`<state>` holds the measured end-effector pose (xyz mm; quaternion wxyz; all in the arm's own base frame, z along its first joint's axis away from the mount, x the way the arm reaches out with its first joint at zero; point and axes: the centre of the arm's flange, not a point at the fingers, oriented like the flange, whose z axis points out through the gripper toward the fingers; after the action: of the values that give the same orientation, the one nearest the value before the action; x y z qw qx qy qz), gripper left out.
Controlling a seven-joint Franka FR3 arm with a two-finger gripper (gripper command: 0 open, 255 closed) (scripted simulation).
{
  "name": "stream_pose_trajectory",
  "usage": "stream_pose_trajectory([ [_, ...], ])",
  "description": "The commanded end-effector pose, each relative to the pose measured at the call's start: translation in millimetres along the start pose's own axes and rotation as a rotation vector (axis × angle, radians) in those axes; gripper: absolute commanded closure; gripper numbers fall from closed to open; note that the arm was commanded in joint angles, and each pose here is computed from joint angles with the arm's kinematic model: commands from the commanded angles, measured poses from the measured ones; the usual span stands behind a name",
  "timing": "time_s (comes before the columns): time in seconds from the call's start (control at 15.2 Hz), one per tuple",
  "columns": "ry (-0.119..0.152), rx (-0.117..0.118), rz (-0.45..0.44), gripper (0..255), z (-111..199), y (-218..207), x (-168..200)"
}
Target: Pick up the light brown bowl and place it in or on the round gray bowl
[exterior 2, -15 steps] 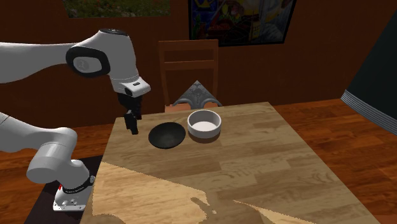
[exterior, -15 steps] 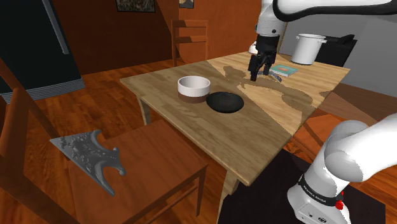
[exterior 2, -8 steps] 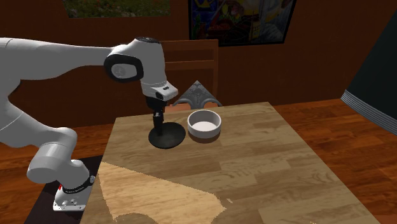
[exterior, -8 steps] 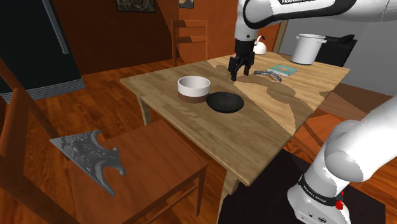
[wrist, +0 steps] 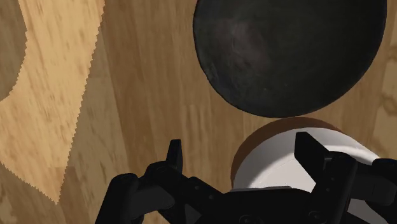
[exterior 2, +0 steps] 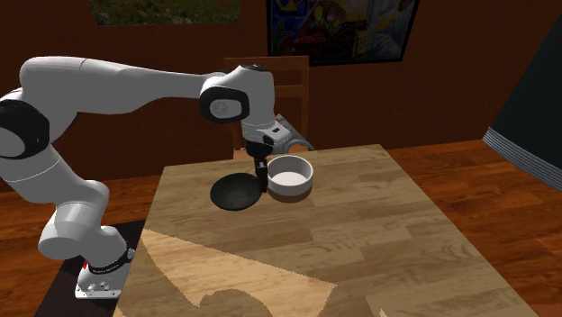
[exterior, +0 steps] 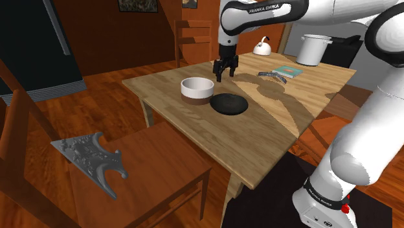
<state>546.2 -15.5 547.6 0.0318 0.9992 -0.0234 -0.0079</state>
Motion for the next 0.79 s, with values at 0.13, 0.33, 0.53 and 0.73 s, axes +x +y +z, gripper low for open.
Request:
stream_pose_trajectory([
  [0.13, 0.000, 0.001, -0.005, 0, 11.4, -5.8, 54.0],
  [0.33, 0.001, 0.002, -0.008, 0, 21.2, -9.8, 92.0],
  [0.53, 0.001, 0.002, -0.009, 0, 29.8, -11.2, 104.9],
  [0.73, 0.001, 0.002, -0.009, 0, 45.6, -11.2, 105.0],
])
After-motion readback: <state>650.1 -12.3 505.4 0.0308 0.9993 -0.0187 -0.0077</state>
